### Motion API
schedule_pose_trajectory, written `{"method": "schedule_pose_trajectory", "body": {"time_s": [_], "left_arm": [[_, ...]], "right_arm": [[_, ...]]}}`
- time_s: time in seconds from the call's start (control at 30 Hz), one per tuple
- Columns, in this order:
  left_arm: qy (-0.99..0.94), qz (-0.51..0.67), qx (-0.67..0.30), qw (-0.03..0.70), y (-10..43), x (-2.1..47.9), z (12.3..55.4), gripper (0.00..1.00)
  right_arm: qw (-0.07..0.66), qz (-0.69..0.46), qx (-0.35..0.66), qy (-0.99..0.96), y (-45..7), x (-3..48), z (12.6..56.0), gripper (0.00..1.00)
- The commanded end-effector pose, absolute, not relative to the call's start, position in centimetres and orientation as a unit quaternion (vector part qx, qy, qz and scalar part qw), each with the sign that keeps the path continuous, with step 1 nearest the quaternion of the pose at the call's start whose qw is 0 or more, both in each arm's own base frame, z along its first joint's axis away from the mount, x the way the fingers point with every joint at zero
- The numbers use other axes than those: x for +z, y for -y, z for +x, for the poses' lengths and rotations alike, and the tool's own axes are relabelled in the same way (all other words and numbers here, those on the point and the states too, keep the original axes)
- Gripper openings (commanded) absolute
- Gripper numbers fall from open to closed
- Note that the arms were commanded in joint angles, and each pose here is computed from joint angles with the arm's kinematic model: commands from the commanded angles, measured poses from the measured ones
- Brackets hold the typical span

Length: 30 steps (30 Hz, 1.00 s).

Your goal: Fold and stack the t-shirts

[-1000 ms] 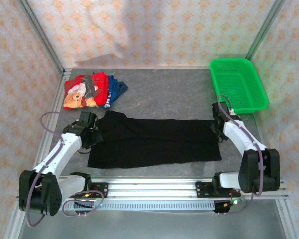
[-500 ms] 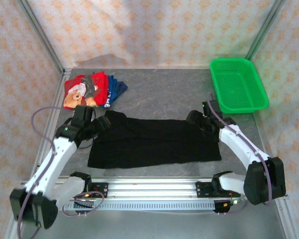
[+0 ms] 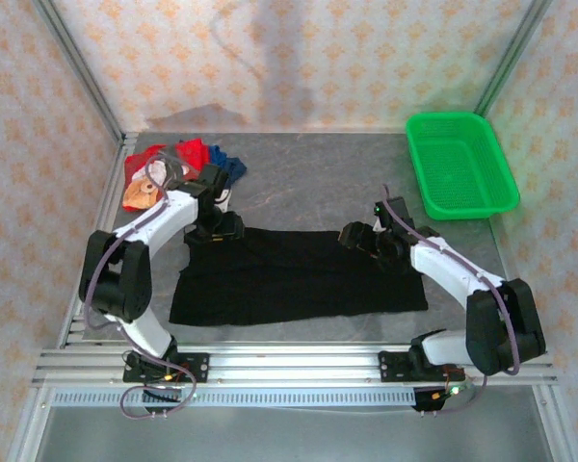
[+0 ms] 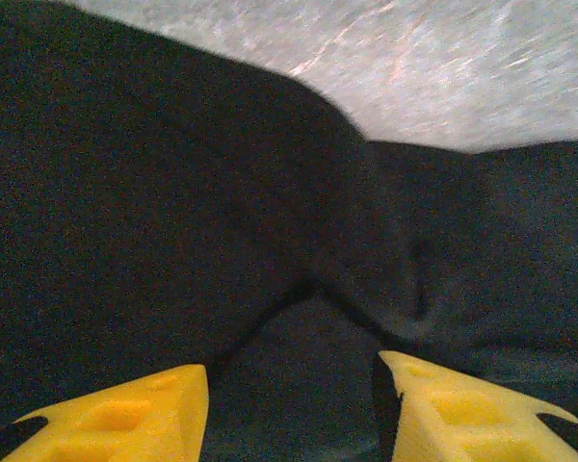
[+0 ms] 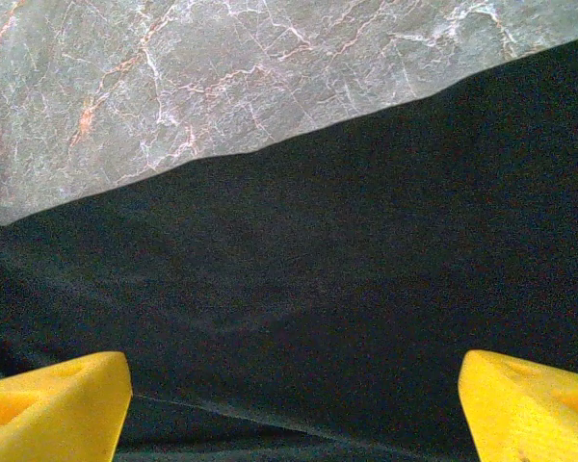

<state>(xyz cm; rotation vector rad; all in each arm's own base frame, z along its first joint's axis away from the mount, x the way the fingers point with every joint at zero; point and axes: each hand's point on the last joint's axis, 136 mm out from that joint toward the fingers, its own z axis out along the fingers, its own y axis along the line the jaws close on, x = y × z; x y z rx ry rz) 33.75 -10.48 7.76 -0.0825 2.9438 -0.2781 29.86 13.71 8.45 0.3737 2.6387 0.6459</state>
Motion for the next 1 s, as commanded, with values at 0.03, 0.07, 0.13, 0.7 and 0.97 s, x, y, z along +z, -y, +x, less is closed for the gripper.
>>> {"method": "schedule_pose_trajectory", "body": {"time_s": [0.03,0.07,0.13,0.7,0.97], "left_arm": [[-0.995,0.024,-0.045,0.081,9.7,7.4,34.2,0.47],[-0.995,0.029,-0.042,0.081,9.8,7.2,34.4,0.47],[-0.996,0.035,-0.035,0.078,9.8,6.8,34.8,0.47],[-0.994,0.098,-0.031,0.034,11.7,3.9,34.3,0.35],[-0.992,0.103,-0.052,0.045,12.6,5.4,33.1,0.13]], "right_arm": [[0.205,0.124,0.237,-0.942,-13.9,8.4,29.7,0.89],[0.204,0.123,0.239,-0.941,-14.0,8.4,29.7,0.89],[0.203,0.124,0.239,-0.942,-14.0,8.3,29.8,0.89],[0.199,0.134,0.24,-0.941,-14.0,7.9,29.8,0.89],[0.201,0.141,0.231,-0.941,-13.8,7.9,30.2,0.89]]}}
